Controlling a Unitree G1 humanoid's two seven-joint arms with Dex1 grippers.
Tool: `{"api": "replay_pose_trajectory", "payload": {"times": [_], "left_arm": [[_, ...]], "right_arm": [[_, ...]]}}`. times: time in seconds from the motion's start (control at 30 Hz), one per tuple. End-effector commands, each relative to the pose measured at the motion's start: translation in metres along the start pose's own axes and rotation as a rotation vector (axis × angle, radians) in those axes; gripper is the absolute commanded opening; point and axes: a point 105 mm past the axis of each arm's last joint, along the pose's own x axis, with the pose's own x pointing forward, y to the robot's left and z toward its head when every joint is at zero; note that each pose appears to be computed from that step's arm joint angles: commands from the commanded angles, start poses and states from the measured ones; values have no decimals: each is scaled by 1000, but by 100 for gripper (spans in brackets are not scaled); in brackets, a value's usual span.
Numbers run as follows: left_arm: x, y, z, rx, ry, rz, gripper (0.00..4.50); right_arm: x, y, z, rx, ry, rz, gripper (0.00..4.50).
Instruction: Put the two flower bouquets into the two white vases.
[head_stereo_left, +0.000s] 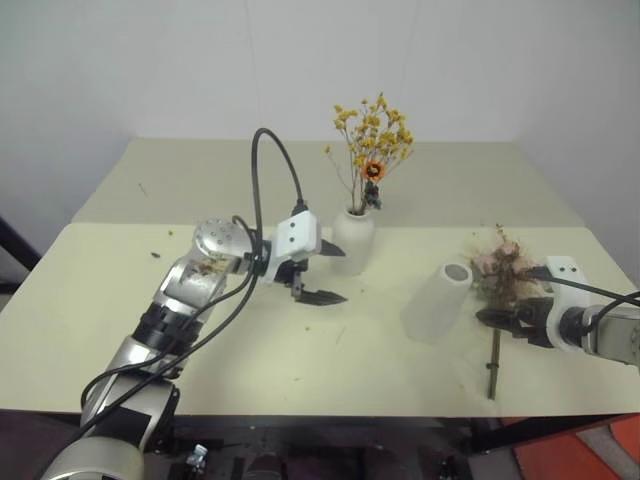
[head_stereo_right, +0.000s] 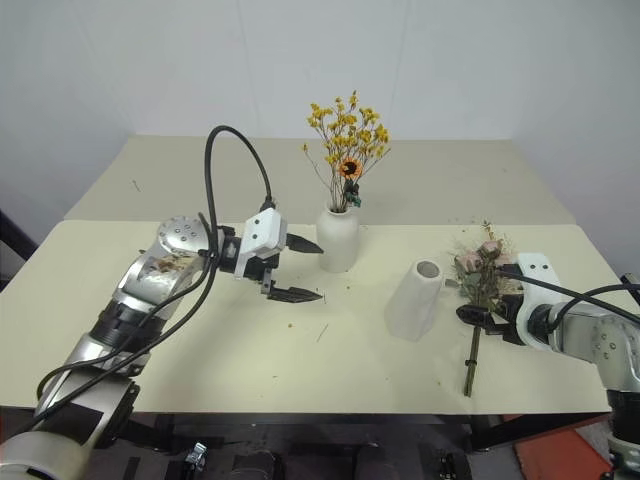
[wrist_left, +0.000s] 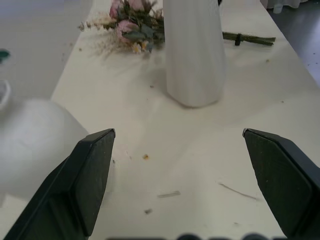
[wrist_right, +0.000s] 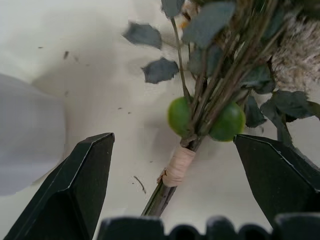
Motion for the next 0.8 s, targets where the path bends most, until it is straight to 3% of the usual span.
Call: {"api": "replay_pose_trajectory", "payload": {"times": [0.03,0.13,0.47,0.5,0.67,0.8], "left_arm": [[3,5,12,52,-20,2,448],[4,5,14,55,-31,-2,450],[1,5,11,67,-18,10,450],[1,6,11,69,-18,13,450],[2,5,12,75,-23,7,450],[3,7,15,76,-32,5,450]], "right_arm": [[3,-2,4,-10,6,-28,450],[5,-1,1,8,25,-23,392],[5,1,2,24,28,-18,42],[5,0,2,25,29,-18,25],[5,-4,4,64,0,-51,24],[-9,-20,43,27,-290,-222,24]]}}
